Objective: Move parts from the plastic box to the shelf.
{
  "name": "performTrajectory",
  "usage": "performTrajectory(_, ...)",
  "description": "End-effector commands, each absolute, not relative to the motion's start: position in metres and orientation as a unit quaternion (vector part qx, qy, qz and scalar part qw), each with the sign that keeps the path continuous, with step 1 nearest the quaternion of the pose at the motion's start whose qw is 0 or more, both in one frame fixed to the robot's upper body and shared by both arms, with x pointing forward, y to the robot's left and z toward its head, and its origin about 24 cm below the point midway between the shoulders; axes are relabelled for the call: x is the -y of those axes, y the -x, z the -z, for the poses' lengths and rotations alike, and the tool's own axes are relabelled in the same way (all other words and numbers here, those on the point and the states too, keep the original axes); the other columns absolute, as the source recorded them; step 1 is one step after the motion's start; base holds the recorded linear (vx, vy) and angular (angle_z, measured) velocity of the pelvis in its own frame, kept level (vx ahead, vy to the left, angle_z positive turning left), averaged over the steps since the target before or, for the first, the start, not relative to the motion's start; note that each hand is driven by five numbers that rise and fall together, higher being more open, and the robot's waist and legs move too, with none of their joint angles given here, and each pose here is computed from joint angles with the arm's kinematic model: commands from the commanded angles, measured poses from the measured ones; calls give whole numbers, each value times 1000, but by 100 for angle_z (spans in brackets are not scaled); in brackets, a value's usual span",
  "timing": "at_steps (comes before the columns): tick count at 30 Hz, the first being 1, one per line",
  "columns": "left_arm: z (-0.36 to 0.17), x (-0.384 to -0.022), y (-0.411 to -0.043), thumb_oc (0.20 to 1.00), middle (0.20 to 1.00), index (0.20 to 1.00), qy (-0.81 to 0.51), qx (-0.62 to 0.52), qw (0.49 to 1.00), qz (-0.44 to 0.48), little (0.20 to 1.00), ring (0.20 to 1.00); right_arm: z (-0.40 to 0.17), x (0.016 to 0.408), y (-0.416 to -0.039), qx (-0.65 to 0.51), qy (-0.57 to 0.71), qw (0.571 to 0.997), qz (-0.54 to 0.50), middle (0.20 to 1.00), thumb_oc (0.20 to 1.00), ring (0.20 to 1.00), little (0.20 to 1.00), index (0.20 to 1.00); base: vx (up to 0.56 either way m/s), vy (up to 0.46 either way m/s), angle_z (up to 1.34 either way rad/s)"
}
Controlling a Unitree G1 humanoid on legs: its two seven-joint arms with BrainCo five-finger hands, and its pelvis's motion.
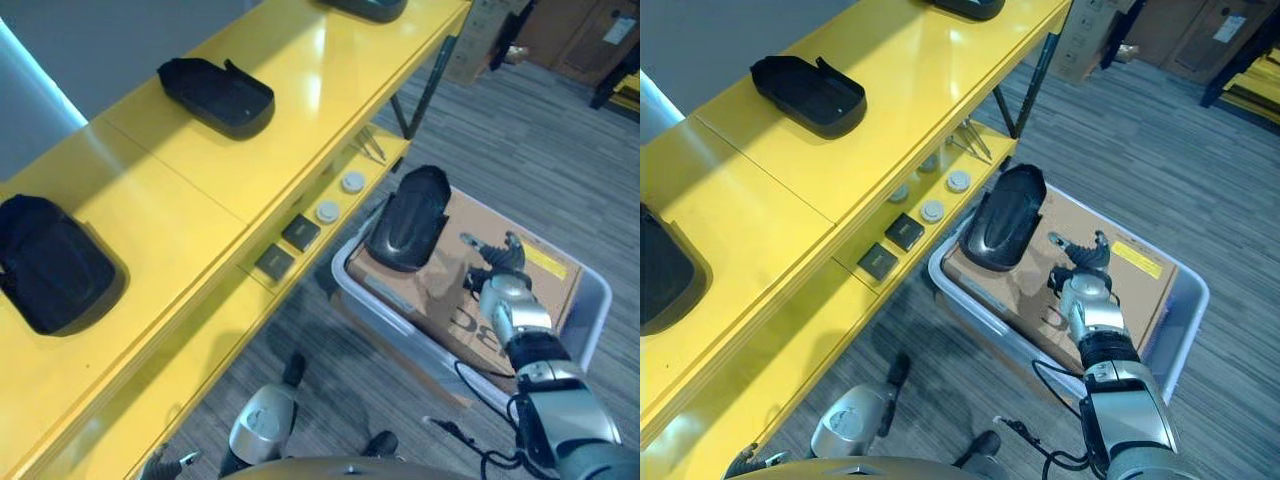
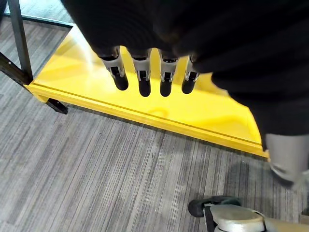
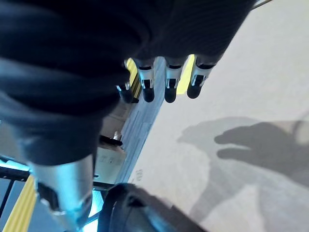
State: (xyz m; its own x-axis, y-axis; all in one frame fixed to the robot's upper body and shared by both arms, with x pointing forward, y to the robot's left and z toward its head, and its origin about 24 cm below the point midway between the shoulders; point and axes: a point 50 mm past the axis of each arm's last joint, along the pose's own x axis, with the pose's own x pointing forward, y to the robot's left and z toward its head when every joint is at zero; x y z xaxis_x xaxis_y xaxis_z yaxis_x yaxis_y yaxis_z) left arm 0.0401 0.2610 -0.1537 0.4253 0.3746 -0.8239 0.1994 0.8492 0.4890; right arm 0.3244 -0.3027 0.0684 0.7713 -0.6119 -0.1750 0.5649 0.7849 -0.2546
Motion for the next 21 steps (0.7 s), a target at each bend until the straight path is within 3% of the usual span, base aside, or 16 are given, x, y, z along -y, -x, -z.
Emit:
performTrajectory(1, 155, -258, -31, 1000, 1000, 1000, -273, -540, 795, -44, 1000, 1000, -95, 312, -329, -80, 150, 926, 337, 1000, 1000, 1000, 1000, 1000, -33, 20, 9)
performTrajectory(21, 151, -258, -60, 1000, 1000, 1000, -259, -503, 823, -40, 1000, 1000, -110, 344, -336, -96, 207, 895, 383, 1000, 1000, 1000, 1000, 1000, -38, 30, 5)
